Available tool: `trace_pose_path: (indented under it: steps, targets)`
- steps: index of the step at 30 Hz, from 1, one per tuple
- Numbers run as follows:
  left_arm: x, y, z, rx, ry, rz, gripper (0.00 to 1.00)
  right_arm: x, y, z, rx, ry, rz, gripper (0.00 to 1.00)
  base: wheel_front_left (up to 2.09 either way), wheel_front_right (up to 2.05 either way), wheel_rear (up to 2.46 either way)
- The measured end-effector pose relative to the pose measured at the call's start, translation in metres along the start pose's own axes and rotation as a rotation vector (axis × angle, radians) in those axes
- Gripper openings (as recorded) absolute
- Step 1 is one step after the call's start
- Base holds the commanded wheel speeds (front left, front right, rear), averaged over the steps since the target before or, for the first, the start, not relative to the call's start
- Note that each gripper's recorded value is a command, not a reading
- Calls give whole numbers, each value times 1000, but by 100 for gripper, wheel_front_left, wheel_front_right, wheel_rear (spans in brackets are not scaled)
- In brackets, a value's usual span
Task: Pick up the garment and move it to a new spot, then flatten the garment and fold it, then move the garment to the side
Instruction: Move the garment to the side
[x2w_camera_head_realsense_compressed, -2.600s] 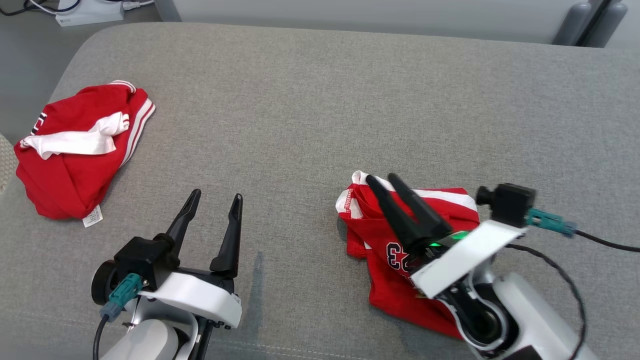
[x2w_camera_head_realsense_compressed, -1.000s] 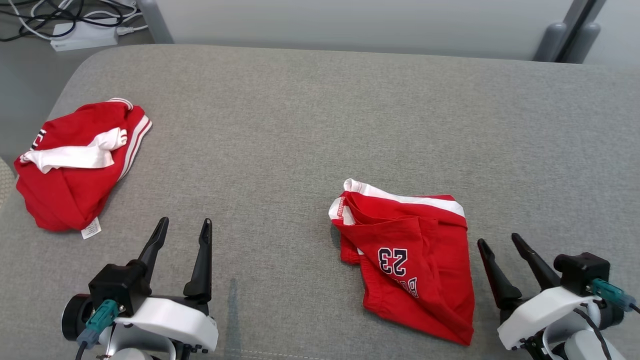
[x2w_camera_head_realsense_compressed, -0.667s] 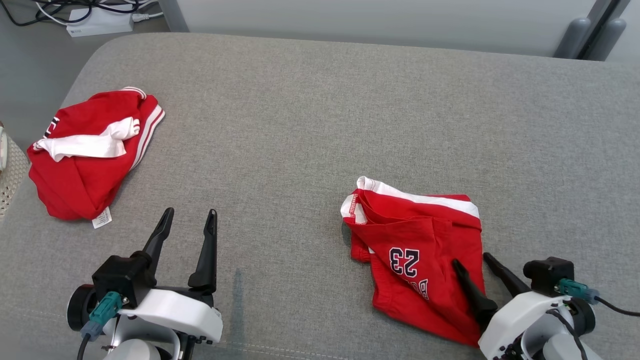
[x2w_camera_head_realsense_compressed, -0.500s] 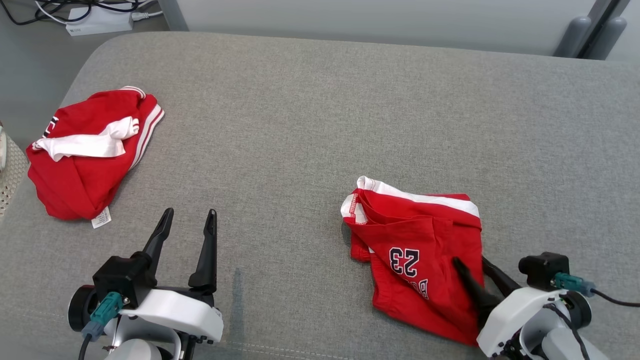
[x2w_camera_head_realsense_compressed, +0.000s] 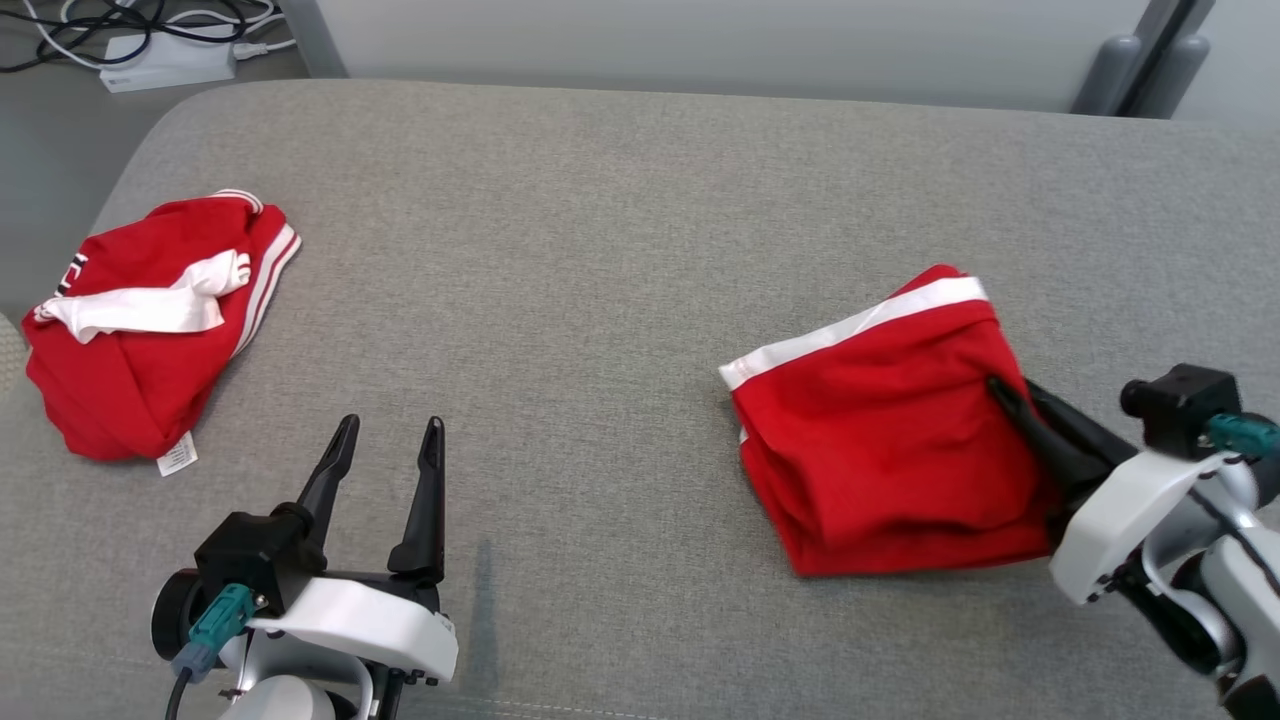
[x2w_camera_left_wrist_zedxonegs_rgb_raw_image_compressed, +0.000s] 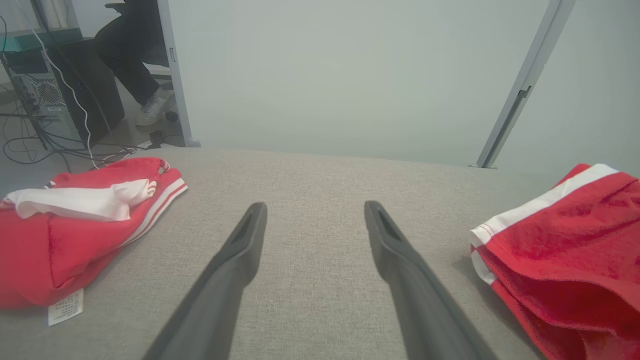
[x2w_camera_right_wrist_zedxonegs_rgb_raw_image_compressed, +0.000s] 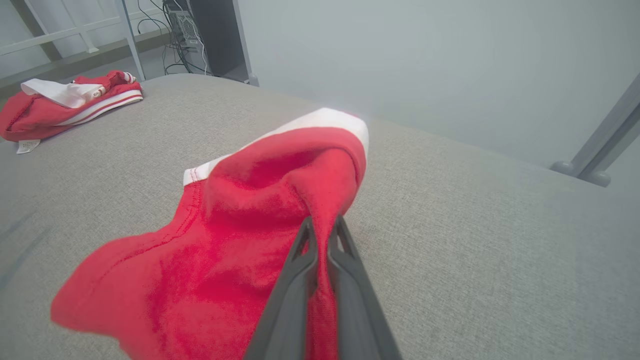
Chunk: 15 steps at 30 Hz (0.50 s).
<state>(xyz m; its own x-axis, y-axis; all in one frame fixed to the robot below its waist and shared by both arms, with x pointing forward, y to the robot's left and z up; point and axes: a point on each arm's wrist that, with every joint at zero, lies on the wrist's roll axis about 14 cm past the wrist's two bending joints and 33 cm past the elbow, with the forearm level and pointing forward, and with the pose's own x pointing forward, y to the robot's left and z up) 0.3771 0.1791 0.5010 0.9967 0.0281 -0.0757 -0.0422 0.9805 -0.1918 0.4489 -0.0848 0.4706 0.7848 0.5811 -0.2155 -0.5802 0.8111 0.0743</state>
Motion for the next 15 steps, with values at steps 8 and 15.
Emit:
trace_pose_path:
  steps: [8,15]
  targets:
    - [10,-19,-8,-6,17,-66,100,-30,-63,-3,-13,62,-161,0,0,0,0]
    - [37,-43,-11,19,26,-155,100,-67,-130,-48,46,194,-357,0,0,0,0]
